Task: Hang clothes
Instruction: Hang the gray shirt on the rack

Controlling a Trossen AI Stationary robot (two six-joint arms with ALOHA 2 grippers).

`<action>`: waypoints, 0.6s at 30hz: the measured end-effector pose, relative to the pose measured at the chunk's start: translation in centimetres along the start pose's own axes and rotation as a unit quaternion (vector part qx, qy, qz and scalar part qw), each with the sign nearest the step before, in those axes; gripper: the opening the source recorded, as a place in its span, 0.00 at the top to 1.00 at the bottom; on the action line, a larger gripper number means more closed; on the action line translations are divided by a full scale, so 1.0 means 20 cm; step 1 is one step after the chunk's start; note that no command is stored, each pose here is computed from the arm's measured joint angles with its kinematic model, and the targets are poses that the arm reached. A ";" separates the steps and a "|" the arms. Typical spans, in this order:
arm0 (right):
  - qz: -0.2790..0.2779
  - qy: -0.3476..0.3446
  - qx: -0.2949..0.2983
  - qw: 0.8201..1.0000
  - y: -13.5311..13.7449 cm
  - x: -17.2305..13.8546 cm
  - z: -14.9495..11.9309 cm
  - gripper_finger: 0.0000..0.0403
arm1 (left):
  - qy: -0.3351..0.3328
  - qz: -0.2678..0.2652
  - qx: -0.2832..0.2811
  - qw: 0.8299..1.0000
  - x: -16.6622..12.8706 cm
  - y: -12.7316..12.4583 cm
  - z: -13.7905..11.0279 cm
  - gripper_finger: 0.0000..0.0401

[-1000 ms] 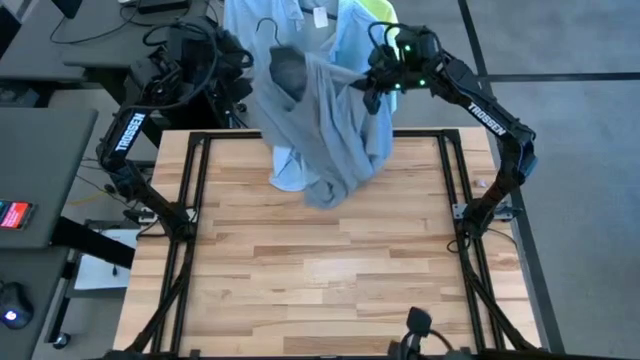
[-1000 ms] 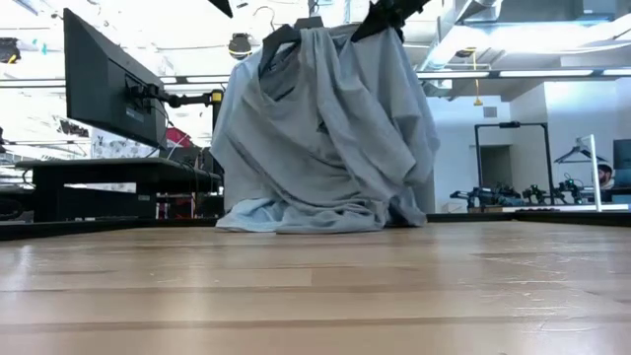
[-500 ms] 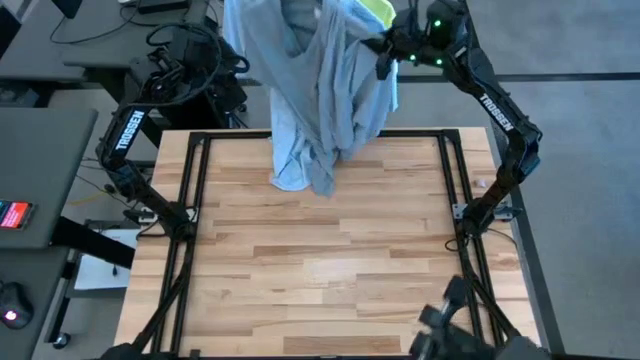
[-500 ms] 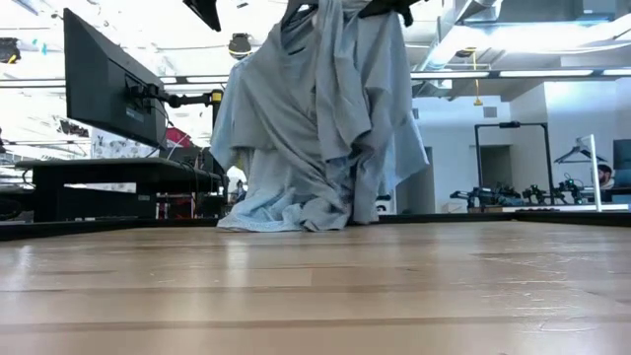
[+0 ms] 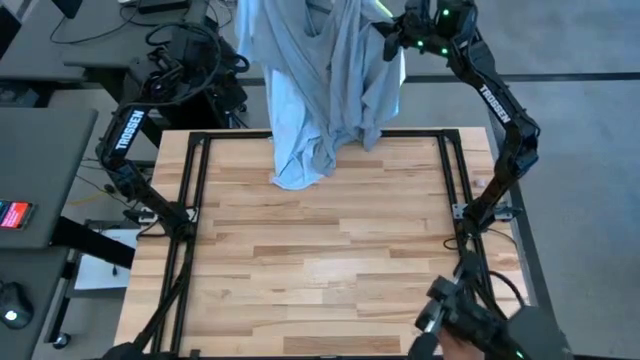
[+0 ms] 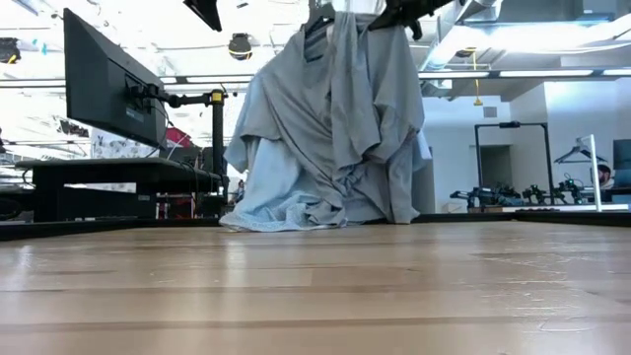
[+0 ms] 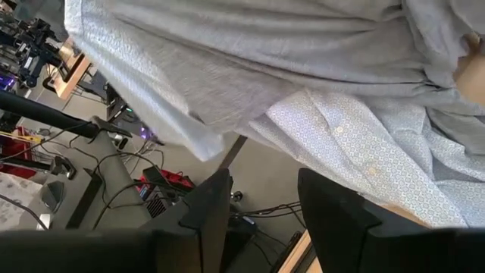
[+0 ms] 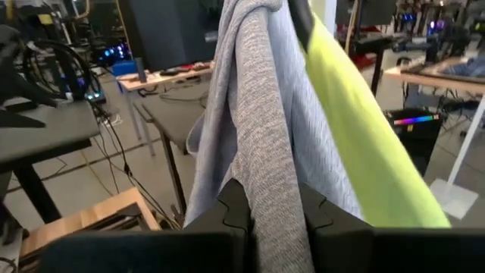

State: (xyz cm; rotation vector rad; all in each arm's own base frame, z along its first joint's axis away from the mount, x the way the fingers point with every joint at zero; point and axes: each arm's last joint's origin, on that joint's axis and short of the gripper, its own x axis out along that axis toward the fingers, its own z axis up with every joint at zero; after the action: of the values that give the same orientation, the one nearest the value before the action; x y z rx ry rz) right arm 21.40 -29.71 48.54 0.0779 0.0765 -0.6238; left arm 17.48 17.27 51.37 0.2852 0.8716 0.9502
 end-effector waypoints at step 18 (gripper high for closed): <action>0.002 0.083 -0.008 0.997 -0.02 0.05 -0.12 0.65 | 0.018 -0.060 -0.022 0.998 0.00 -0.03 -0.03 0.65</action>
State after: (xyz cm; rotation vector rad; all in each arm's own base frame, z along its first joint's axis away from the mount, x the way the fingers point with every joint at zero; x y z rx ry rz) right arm 21.94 -30.41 46.10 0.1140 0.2414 -0.6110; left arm 17.42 16.88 50.62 0.1764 0.8895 0.8649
